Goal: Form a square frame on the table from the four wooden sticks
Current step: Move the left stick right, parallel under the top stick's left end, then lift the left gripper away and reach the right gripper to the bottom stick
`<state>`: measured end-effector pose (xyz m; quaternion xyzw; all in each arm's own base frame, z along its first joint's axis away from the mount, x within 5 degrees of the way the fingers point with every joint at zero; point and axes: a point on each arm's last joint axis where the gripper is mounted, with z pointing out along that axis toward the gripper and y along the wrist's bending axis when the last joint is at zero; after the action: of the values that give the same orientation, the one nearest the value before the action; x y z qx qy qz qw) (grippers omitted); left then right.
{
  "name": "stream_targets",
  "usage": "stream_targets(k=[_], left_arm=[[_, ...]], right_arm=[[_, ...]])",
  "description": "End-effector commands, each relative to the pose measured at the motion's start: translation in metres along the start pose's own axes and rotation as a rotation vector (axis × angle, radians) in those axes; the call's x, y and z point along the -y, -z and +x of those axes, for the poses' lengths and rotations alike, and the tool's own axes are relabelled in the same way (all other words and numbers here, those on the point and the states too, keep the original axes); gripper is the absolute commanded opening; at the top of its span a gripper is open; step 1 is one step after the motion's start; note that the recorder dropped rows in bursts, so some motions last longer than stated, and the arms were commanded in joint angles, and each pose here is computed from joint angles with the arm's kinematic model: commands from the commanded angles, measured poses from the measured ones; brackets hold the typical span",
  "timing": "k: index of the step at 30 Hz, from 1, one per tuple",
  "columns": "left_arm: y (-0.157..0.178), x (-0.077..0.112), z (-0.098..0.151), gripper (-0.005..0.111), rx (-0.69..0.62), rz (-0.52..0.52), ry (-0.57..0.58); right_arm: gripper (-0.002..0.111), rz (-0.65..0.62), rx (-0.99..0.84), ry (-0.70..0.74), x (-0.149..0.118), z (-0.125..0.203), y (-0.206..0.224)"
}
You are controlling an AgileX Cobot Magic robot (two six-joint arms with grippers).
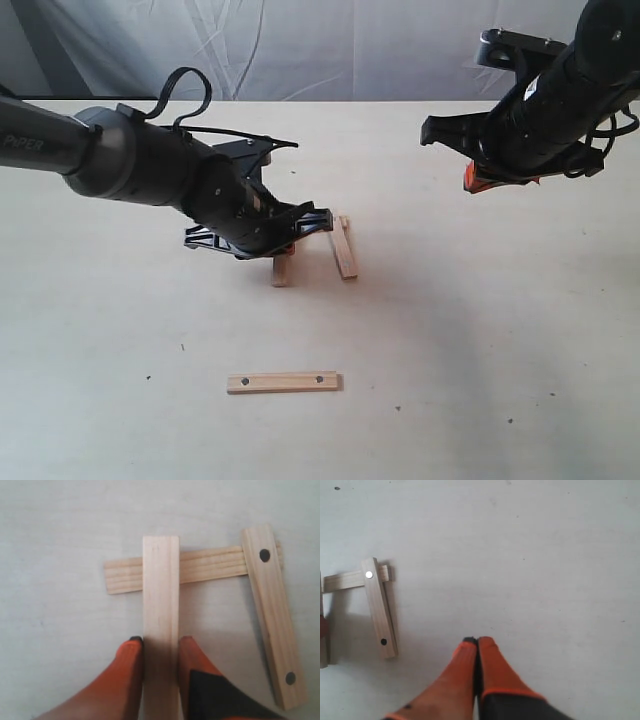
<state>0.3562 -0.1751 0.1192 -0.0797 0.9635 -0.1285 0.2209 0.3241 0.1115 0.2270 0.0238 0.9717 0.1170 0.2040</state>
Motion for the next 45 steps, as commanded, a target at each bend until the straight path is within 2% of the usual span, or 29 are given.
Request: stream_targets(k=[1, 5, 11, 13, 18, 21, 24, 25, 29, 30, 34, 38, 43, 45], left_arm=[[0.001, 0.001, -0.001, 0.001, 0.015, 0.006, -0.014], [0.001, 0.001, -0.001, 0.01, 0.014, 0.005, -0.014], [0.001, 0.0, -0.001, 0.034, 0.012, -0.003, -0.033], [0.001, 0.0, -0.001, 0.039, 0.012, -0.003, -0.033], [0.005, 0.0, -0.001, 0.04, 0.004, -0.012, -0.039], [0.025, -0.005, -0.011, 0.04, 0.017, -0.047, -0.086], [0.055, -0.024, -0.029, 0.035, 0.055, -0.134, -0.153], [0.067, -0.034, -0.036, 0.03, 0.066, -0.176, -0.165], [0.109, -0.071, -0.057, 0.002, 0.095, -0.303, -0.193], [0.115, -0.075, -0.059, 0.0, 0.095, -0.307, -0.204], [0.13, -0.079, -0.06, 0.0, 0.063, -0.259, -0.256], [0.132, -0.072, -0.052, 0.0, -0.008, -0.167, -0.331], [0.131, -0.067, -0.044, 0.0, -0.093, -0.093, -0.403], [0.132, -0.071, -0.044, 0.0, -0.113, -0.091, -0.411]], right_arm=[[0.0, 0.003, 0.008, 0.003, 0.002, -0.001, 0.0], [0.0, 0.003, 0.008, 0.003, 0.002, -0.001, 0.0], [0.0, 0.003, 0.008, 0.003, 0.002, -0.001, 0.0], [0.0, 0.003, 0.008, 0.003, 0.002, -0.001, 0.0], [0.0, 0.003, 0.008, 0.003, 0.002, -0.001, 0.0], [0.0, 0.006, 0.003, 0.018, 0.002, 0.0, 0.001], [0.0, 0.007, -0.031, 0.061, 0.001, 0.004, 0.001], [0.0, 0.005, -0.061, 0.084, -0.002, 0.007, 0.001], [0.0, -0.059, -0.191, 0.296, -0.032, 0.032, -0.003], [0.0, -0.082, -0.204, 0.359, -0.042, 0.038, -0.005], [0.0, -0.2, -0.249, 0.644, -0.088, 0.07, -0.014], [0.0, -0.296, -0.286, 0.862, -0.123, 0.104, -0.026], [0.002, -0.337, -0.295, 1.044, -0.152, 0.14, -0.039], [0.011, -0.336, -0.287, 1.081, -0.159, 0.148, -0.044]])
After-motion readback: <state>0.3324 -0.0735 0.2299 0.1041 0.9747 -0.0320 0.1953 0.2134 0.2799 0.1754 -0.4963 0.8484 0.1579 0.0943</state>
